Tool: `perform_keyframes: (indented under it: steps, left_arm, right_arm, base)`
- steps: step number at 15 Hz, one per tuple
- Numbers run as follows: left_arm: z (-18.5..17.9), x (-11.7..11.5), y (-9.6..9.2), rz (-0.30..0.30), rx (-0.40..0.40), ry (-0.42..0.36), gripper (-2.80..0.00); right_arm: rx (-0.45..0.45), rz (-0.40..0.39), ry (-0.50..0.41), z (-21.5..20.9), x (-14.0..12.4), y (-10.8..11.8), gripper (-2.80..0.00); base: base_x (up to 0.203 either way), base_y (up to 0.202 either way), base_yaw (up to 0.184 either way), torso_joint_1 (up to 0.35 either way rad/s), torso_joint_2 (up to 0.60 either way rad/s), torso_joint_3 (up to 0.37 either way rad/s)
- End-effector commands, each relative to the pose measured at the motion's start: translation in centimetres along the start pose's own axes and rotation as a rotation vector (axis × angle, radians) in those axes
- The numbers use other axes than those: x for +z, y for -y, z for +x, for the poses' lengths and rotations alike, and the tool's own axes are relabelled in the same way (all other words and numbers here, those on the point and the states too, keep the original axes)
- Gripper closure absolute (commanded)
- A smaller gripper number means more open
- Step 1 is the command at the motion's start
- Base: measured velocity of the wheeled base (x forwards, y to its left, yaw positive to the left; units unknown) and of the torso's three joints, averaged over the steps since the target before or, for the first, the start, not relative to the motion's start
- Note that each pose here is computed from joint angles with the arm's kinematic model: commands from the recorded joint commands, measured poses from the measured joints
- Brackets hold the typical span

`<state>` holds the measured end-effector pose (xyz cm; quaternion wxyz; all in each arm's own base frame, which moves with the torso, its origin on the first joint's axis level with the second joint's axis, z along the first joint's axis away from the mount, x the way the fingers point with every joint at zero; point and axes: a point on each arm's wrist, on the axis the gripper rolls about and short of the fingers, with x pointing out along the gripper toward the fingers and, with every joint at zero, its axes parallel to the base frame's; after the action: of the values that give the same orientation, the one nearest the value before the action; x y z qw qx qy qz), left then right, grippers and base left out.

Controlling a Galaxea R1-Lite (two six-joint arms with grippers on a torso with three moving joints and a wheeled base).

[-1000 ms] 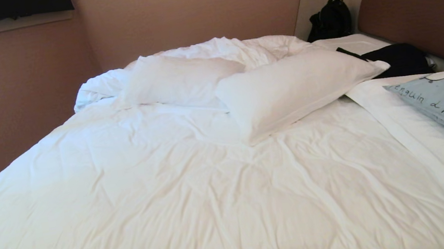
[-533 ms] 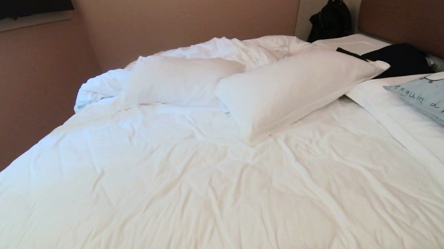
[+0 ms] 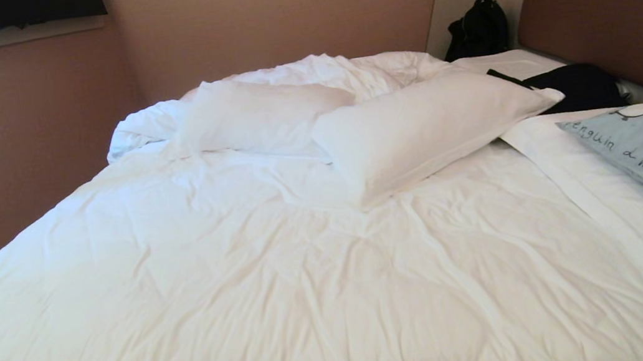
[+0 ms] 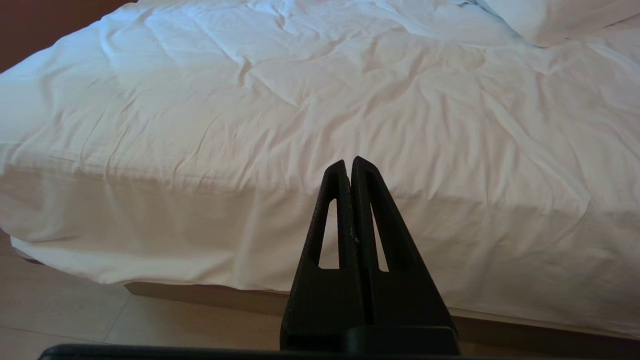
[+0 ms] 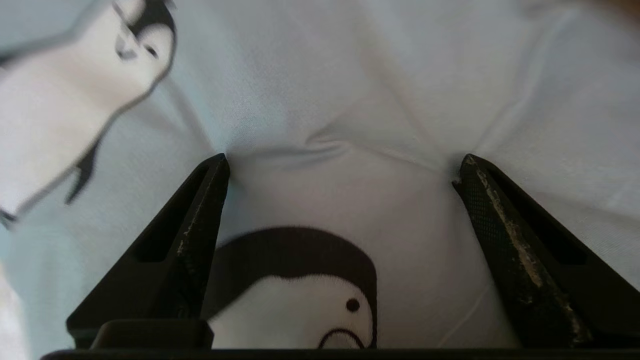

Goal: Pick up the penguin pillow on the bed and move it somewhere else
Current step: Pick up the pillow

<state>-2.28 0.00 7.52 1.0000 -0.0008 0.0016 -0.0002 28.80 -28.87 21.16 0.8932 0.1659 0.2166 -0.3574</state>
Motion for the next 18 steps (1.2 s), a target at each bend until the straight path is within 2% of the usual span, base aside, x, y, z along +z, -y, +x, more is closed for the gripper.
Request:
perform_keyframes:
  steps: [1, 3, 5, 13, 14, 18]
  left_arm:
    - [0.0, 0.0, 0.0, 0.000, 0.000, 0.000, 0.00]
    - [0.0, 0.0, 0.0, 0.000, 0.000, 0.000, 0.00]
    - [0.0, 0.0, 0.0, 0.000, 0.000, 0.000, 0.00]
    - [0.0, 0.0, 0.0, 0.000, 0.000, 0.000, 0.00]
    - [0.0, 0.0, 0.0, 0.000, 0.000, 0.000, 0.00]
    - [0.0, 0.0, 0.0, 0.000, -0.001, 0.000, 0.00]
  right_arm:
    - [0.177, 0.018, -0.147, 2.7, -2.6, 0.1, -2.80]
    - [0.179, 0.025, -0.212, 4.4, -4.3, 0.3, -2.80]
    - [0.234, 0.027, -0.255, 5.0, -5.4, 0.3, -2.80]
    - [0.245, 0.005, -0.354, 7.4, -8.4, 0.3, -2.80]
    - [0.244, 0.004, -0.357, 7.5, -8.4, 0.4, 0.00]
    - [0.251, 0.009, -0.339, 6.8, -7.8, 0.2, 0.00]
  base:
    - [0.000, 0.000, 0.000, 0.000, 0.00, 0.000]
    - [0.000, 0.000, 0.000, 0.000, 0.00, 0.000]
    - [0.000, 0.000, 0.000, 0.000, 0.00, 0.000]
    - [0.000, 0.000, 0.000, 0.000, 0.00, 0.000]
    - [0.000, 0.000, 0.000, 0.000, 0.00, 0.000]
    - [0.000, 0.000, 0.000, 0.000, 0.00, 0.000]
